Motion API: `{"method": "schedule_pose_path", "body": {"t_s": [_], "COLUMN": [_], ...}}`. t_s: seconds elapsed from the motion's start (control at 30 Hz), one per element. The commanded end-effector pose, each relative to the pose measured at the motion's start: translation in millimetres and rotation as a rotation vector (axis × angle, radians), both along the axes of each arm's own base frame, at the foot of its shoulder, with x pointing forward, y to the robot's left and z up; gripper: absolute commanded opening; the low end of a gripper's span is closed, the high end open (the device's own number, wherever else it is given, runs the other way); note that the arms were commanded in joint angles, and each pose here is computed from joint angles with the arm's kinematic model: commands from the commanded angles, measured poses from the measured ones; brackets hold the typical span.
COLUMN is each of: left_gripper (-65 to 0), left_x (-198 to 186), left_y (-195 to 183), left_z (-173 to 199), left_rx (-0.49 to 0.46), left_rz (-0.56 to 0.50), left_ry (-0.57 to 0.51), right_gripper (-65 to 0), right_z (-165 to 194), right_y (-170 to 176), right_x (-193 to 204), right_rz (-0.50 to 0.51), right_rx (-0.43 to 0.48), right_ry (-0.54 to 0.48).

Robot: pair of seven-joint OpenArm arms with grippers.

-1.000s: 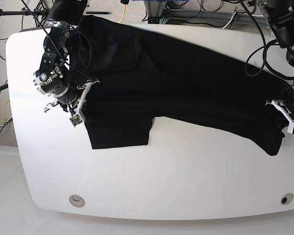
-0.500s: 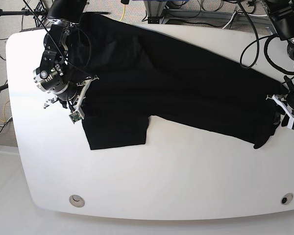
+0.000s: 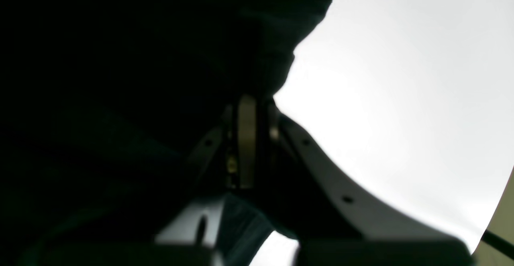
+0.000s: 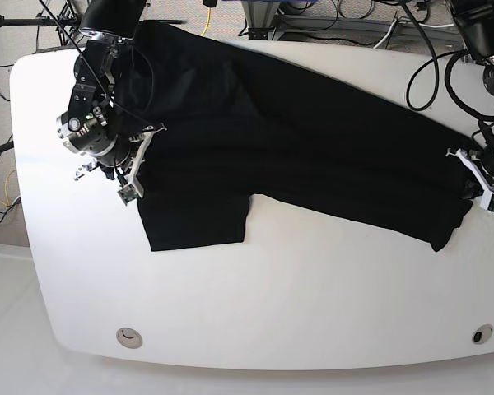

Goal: Fold the T-shirt properly
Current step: 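Pull the folded shirt corner outward with the left gripper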

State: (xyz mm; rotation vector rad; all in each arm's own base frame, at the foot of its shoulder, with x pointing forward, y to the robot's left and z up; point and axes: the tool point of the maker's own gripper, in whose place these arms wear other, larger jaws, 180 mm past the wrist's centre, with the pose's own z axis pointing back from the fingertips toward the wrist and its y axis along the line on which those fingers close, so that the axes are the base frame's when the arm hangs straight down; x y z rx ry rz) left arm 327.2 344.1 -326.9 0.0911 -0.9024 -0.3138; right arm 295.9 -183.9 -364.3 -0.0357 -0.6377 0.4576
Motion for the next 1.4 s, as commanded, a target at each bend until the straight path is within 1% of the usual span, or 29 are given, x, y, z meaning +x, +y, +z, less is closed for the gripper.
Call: {"method": "schedule_pose_path", "body": {"t_s": [0.0, 0.03, 0.1, 0.17, 0.23, 0.3, 0.5, 0.57, 0.63, 0.67, 0.8, 0.97, 1.07, 1.13, 1.37], "left_gripper": [-61.7, -59.0, -50.7, -42.5, -35.5, -33.7, -30.9, -29.0, -28.6, -29.1, -29.1, -29.2, -29.3, -29.3, -29.1], "left_x": [13, 14, 16, 16, 18, 20, 29, 45, 49, 22, 18, 19, 22, 25, 24], "left_y": [13, 15, 16, 18, 17, 19, 25, 28, 28, 4, -8, -8, -8, -7, 7], "left_z": [33, 35, 36, 36, 27, 26, 23, 29, 29, -33, -43, -42, -34, -23, 19], "left_rx": [0.021, 0.020, 0.021, 0.027, -0.011, -0.018, -0.053, -0.094, -0.104, -0.158, -0.186, -0.188, -0.176, -0.162, -0.097], "left_rz": [0.000, 0.001, 0.000, 0.003, 0.015, 0.021, 0.046, 0.066, 0.072, 0.084, 0.082, 0.083, 0.076, 0.072, 0.085], "left_ry": [-0.094, -0.103, -0.112, -0.112, -0.125, -0.133, -0.151, -0.192, -0.196, -0.037, -0.024, -0.029, -0.050, -0.077, -0.188], "right_gripper": [-52.1, -48.7, -42.2, -37.8, -38.6, -40.9, -48.1, -51.6, -51.1, -51.3, -51.3, -51.3, -51.3, -51.3, -51.3], "right_z": [12, 12, 12, 12, 14, 15, 16, 13, 13, -11, -10, -7, -5, -3, 26], "right_y": [-3, -4, -4, -4, -2, -2, 0, -1, -1, 7, 6, 5, 2, 2, 2], "right_x": [6, 6, 6, 6, 9, 10, 11, 9, 9, -4, -4, -2, 0, 2, 21], "right_rz": [0.008, 0.009, 0.009, 0.008, 0.013, 0.012, 0.017, 0.011, 0.010, 0.005, 0.005, 0.006, 0.003, 0.004, 0.009], "right_rx": [-0.014, -0.016, -0.015, -0.011, -0.015, -0.013, -0.012, -0.010, -0.008, 0.017, 0.015, 0.008, 0.003, 0.001, -0.013], "right_ry": [-0.036, -0.036, -0.034, -0.038, -0.053, -0.055, -0.063, -0.053, -0.052, 0.027, 0.027, 0.016, 0.010, 0.003, -0.087]}}
